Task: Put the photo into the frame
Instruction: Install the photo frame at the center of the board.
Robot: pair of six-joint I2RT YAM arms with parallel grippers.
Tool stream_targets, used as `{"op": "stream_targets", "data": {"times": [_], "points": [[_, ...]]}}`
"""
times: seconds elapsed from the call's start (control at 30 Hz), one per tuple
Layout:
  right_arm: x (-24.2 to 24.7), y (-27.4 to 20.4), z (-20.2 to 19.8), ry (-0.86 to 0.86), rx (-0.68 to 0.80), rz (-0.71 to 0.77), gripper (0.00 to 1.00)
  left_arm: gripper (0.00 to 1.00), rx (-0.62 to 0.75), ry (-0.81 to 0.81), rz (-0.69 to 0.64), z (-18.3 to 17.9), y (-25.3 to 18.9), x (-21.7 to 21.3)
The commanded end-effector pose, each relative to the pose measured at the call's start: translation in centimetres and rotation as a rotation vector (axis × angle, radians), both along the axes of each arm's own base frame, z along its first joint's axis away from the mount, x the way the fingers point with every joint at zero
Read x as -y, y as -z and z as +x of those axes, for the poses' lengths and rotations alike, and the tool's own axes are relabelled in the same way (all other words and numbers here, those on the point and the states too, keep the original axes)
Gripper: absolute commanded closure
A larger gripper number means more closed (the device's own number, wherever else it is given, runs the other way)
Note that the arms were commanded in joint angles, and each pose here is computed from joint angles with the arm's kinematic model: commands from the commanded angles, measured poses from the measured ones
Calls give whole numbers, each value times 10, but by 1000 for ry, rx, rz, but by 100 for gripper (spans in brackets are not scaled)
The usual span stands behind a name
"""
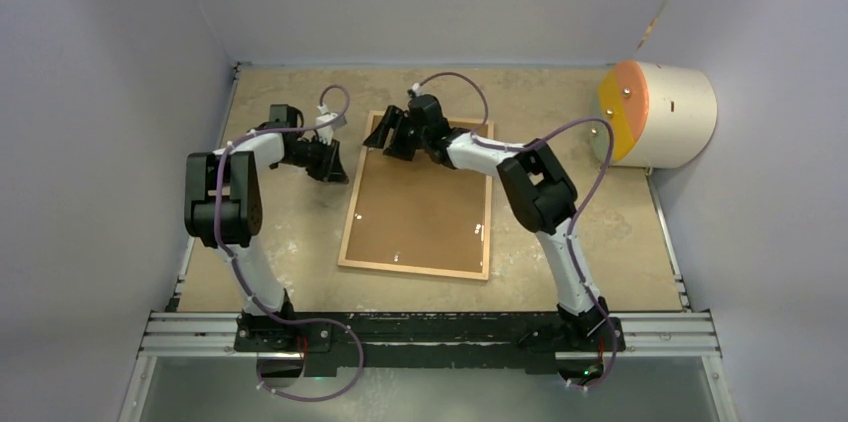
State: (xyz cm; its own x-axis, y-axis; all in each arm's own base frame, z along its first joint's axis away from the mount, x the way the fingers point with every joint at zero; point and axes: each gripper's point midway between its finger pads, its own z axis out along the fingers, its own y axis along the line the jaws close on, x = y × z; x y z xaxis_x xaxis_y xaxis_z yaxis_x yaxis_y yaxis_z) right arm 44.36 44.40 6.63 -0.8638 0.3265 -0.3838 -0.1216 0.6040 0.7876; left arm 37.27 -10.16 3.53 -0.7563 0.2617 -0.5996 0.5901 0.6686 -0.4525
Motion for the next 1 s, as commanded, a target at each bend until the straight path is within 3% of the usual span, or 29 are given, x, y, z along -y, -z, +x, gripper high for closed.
{"op": "stream_targets", "data": {"times": [0.0,0.2,0.33,0.43,0.73,0.97], "points": [[62,-84,16,62,130,-7,26,84,71,21,101,-7,-15,-24],[215,-69,29,347,79,-257,3,80,126,112,275,-34,9,-33],[295,-33,22,491,-21,-386,1,79,143,176,333,-53,18,-30],[317,-11,16,518,-66,-419,1,79,157,209,364,-62,18,-30],[271,22,30,376,-109,-307,1,78,157,337,395,-92,21,-16],[147,21,33,68,-78,-254,1,76,169,494,354,-108,14,51]]}}
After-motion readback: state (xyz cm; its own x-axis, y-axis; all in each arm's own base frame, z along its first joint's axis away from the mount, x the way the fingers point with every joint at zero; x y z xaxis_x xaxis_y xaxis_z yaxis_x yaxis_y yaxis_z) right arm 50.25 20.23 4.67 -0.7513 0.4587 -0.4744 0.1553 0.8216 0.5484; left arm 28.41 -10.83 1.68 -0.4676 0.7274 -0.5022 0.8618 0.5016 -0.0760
